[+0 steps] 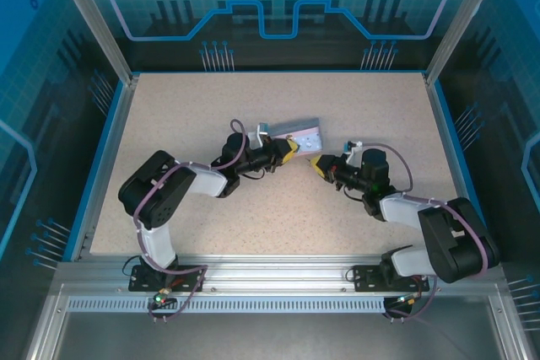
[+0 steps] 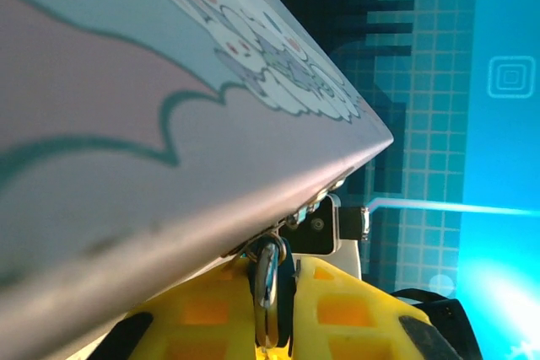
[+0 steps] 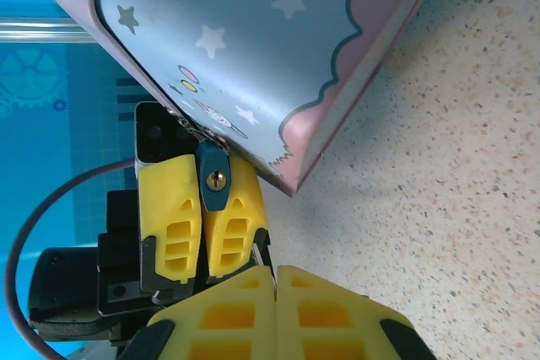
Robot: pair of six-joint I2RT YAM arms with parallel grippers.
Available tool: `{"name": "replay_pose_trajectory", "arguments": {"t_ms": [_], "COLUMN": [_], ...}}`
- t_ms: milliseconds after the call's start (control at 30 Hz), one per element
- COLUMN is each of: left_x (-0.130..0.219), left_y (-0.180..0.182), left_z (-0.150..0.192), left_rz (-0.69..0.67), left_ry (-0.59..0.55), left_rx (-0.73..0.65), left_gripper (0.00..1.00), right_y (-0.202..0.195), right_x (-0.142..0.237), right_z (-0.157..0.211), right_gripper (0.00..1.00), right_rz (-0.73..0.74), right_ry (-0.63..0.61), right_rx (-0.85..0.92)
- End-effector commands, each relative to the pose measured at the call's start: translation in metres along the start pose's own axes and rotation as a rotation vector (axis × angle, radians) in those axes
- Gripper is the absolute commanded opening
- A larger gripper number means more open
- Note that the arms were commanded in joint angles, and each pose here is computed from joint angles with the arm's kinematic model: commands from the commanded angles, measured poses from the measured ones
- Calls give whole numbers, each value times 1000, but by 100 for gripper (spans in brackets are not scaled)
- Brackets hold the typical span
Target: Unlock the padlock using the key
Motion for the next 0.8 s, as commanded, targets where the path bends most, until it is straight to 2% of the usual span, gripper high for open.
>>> {"name": "replay_pose_trajectory", "arguments": {"t_ms": [0, 267, 767], "left_x": [2, 5, 6], "left_y": [-13, -12, -11], "left_z": [0, 0, 0], "left_rz": [93, 91, 88], "left_ry": [9, -1, -1], "left_rx": [-14, -18, -18], "left_gripper": [0, 0, 0], "right_y": [14, 17, 20], "right_x": [-5, -12, -25], "right_z": [-9, -16, -13], "right_gripper": [0, 0, 0], "right_rz": [-40, -47, -45], "right_ry": [-35, -70, -63], "right_rx": [18, -19, -34]}}
Point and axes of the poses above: each hand's point on the last joint's axis, 136 mm out from that joint toward the fingers, its own x axis back along the fingers, its own y axis along the line the jaws close on, z = x × y, the point moved 5 cm from there along x, back along the fingers, and after that the axes turned 12 degrees about x, right-handed, at the moved point
